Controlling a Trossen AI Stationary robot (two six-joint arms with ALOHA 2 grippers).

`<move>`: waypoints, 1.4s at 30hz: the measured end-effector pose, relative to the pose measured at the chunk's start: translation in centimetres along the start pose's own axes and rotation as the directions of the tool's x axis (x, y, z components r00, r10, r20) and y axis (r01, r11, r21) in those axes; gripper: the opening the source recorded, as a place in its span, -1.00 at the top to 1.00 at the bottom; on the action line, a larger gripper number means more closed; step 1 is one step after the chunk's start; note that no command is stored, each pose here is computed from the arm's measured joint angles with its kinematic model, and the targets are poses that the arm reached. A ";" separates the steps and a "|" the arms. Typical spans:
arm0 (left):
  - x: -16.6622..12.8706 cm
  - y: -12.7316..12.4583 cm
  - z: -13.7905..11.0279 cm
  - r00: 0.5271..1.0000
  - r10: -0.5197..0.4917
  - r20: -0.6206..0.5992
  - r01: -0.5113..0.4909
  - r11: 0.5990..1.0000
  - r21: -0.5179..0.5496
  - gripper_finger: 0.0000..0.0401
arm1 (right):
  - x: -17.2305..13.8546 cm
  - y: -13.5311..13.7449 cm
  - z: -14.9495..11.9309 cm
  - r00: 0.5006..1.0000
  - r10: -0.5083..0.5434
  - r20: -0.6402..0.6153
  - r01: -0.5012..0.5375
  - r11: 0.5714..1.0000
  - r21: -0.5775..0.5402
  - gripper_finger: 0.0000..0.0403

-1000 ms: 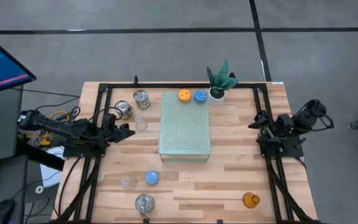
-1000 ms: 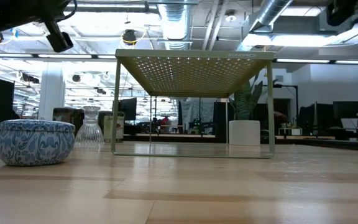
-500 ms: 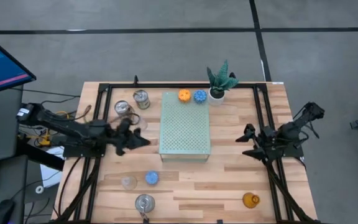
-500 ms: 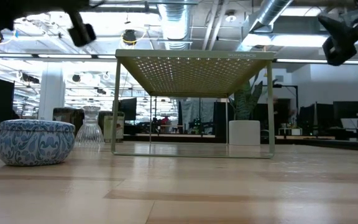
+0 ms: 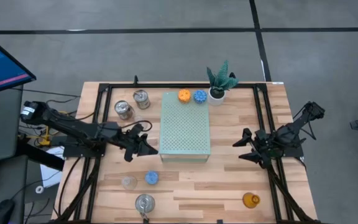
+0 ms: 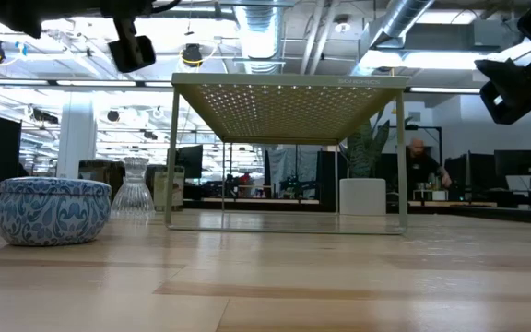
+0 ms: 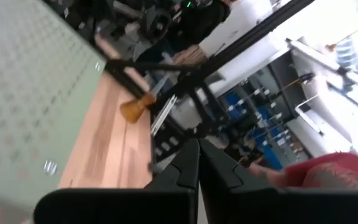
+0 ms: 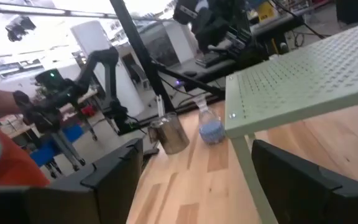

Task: Stock candles and holders on shelf
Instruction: Put the light blue scented candle on the shelf aligned with the other scented candles

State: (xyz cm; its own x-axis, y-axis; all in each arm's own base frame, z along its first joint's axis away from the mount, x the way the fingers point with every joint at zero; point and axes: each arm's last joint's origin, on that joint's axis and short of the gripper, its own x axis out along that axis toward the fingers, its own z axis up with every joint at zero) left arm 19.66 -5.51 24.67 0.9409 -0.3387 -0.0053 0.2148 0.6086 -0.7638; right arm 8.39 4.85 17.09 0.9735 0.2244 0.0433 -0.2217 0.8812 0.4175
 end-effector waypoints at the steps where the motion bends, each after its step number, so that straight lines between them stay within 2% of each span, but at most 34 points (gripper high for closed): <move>1: -0.1 0.0 -0.2 0.999 0.025 -0.021 -0.025 1.000 -0.002 0.99 | 0.0 0.0 0.0 1.000 0.002 0.000 -0.002 1.000 0.001 -0.45; 3: -0.3 0.0 -0.5 0.990 0.106 -0.096 -0.107 0.994 0.001 0.99 | 0.0 0.0 0.0 1.000 0.001 0.000 -0.001 1.000 0.000 -0.45; 6: -0.3 -1.3 -0.2 0.949 0.236 -0.207 -0.229 0.972 0.055 0.99 | 0.0 0.0 0.0 1.000 0.001 0.000 -0.001 1.000 0.000 -0.45; 9: -0.1 -3.4 0.7 0.908 0.335 -0.251 -0.310 0.941 0.135 0.99 | 0.0 0.0 0.0 1.000 0.000 -0.001 0.000 1.000 0.000 -0.45; 12: 0.2 -5.3 1.6 0.875 0.403 -0.269 -0.368 0.914 0.170 0.99 | 0.0 0.0 0.0 1.000 0.000 -0.002 0.000 1.000 -0.001 -0.45; 15: 1.0 -6.2 1.7 0.851 0.428 -0.305 -0.395 0.903 0.168 0.99 | 0.0 0.0 0.0 1.000 0.000 -0.002 0.000 1.000 -0.001 -0.45; 18: 1.9 -5.9 1.2 0.825 0.451 -0.341 -0.425 0.893 0.152 0.97 | 0.0 0.0 0.0 1.000 0.000 -0.003 0.000 1.000 -0.002 -0.45; 22: 2.9 -5.3 0.1 0.783 0.405 -0.472 -0.400 0.909 0.115 0.88 | 0.0 0.0 0.0 1.000 0.000 -0.003 0.000 1.000 -0.003 -0.45; 26: 3.7 -5.0 -1.0 0.742 0.346 -0.574 -0.370 0.926 0.080 0.70 | 0.0 0.0 0.0 1.000 -0.001 -0.003 0.001 1.000 -0.003 -0.45; 28: 4.3 -4.9 -1.4 0.745 0.354 -0.565 -0.383 0.921 0.072 0.60 | 0.0 0.0 0.0 1.000 0.000 -0.003 0.000 1.000 -0.003 -0.45; 31: 5.1 -5.2 -1.4 0.786 0.301 -0.540 -0.378 0.925 -0.035 0.47 | 0.0 0.0 0.0 1.000 0.000 -0.003 0.000 1.000 -0.003 -0.45; 34: 5.8 -6.1 -1.0 0.836 0.178 -0.519 -0.292 0.945 -0.148 0.39 | 0.0 0.0 0.0 1.000 0.000 -0.003 0.000 1.000 -0.003 -0.45; 37: 6.2 -6.9 -0.4 0.887 0.119 -0.446 -0.198 0.971 -0.135 0.36 | 0.0 0.0 0.0 1.000 -0.001 -0.003 0.001 1.000 -0.003 -0.45; 39: 6.3 -6.9 -0.1 0.898 0.107 -0.428 -0.224 0.946 -0.234 0.36 | 0.0 0.0 0.0 1.000 -0.001 -0.003 0.001 1.000 -0.003 -0.45; 42: 6.4 -6.3 0.6 0.896 0.100 -0.432 -0.284 0.877 -0.387 0.37 | 0.0 0.0 0.0 1.000 -0.001 -0.003 0.001 1.000 -0.003 -0.45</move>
State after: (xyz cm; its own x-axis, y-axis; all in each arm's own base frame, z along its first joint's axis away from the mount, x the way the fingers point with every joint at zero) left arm 24.48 -11.10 29.85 0.7516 -0.5529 -0.3598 -0.1801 0.3526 -0.9183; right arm 8.38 4.85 17.09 0.9735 0.2251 0.0402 -0.2212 0.8827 0.4145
